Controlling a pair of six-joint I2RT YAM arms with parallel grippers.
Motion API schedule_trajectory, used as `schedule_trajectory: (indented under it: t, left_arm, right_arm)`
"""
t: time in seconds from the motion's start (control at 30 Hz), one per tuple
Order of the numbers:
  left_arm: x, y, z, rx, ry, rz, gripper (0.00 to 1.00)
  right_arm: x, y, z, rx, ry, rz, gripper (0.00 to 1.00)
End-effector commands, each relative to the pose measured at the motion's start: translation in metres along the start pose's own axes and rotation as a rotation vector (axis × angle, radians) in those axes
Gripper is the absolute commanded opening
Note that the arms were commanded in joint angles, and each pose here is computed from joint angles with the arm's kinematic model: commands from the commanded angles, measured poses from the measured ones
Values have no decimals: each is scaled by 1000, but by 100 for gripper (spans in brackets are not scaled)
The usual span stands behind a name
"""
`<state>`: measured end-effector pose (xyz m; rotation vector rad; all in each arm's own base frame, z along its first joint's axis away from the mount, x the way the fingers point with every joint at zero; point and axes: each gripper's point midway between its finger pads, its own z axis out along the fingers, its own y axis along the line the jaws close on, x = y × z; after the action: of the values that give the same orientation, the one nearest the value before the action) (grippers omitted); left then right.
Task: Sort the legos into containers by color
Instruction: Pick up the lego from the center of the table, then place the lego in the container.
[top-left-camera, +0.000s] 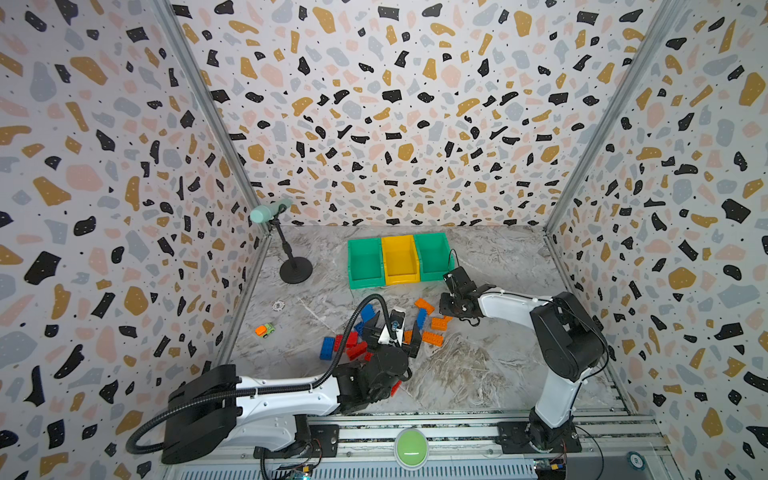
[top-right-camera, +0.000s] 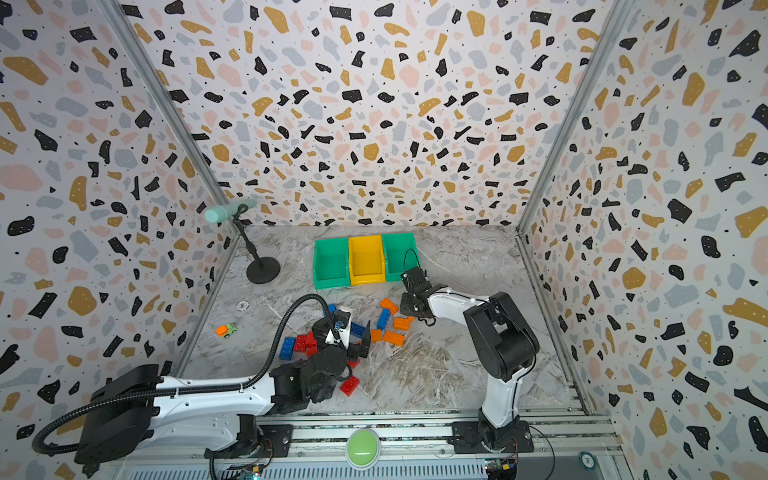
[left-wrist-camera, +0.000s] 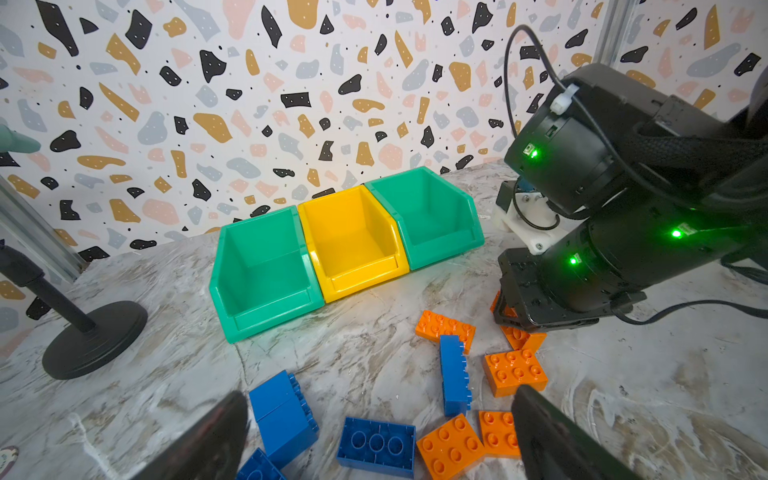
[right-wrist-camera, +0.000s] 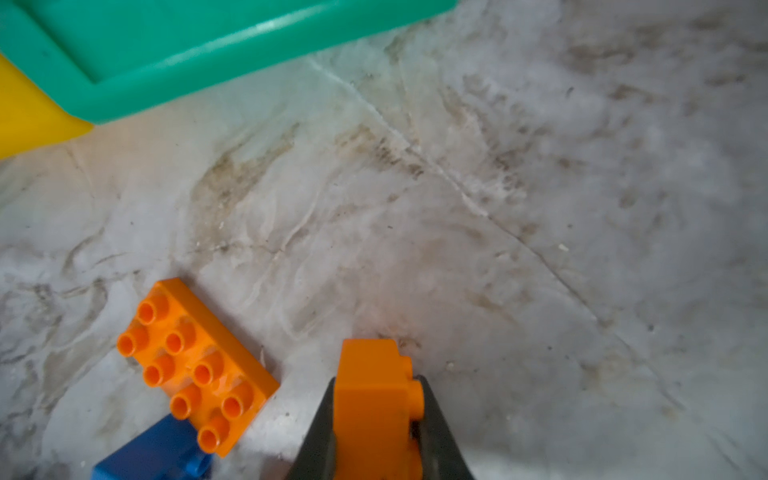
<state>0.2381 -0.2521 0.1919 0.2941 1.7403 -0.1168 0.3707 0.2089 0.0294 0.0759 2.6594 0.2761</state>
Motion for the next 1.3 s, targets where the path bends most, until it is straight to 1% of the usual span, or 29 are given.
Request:
schedule_trajectory:
  t: [0.0,0.1,0.23,0.4,0.5,0.7,0.87,1.03,1.07,1.13,1.17,1.2,1.27]
  left_arm:
    - [-7,6,0,-45,-28,-29,100]
    - [-13,16,-1,-108,-35,-51,100]
    - [-19,19,-1,-130,-41,-57,100]
    - [-28,24,-4,-150,-59,-77,100]
    - [-34,29,-4,-159,-68,-91,100]
    - [-42,43,-8,-191,-80,-116,100]
    - [-41,60,-15,-234,-92,-147,100]
    - [-40,75,-22,-262,-107,-189,100]
    - [-39,77,-23,-262,-109,-194,100]
    - [-38,79,-24,-263,-112,-205,100]
    - [-37,81,-25,-266,-113,-209,100]
    - [-36,82,-25,-270,-114,-211,100]
    - [-35,84,-25,-275,-113,-212,100]
  right_arm:
    - [-10,3,-8,6,6,-10,6]
    - [-20,8,-14,4,-8,-28,5]
    - [-45,18,-30,-19,-59,-51,6]
    - [-92,32,-47,-61,-147,-79,6]
    - [-121,35,-48,-70,-188,-86,7]
    - [-174,44,-43,-97,-267,-118,9]
    - [-203,49,-28,-110,-280,-140,12]
    - [-220,57,-14,-122,-281,-161,15]
    - [-221,58,-12,-126,-280,-162,17]
    - [-222,61,-7,-134,-275,-164,23]
    - [-223,62,-6,-138,-275,-166,29]
    - [-223,62,-5,-139,-276,-167,38]
    - [-224,63,-5,-143,-278,-169,47]
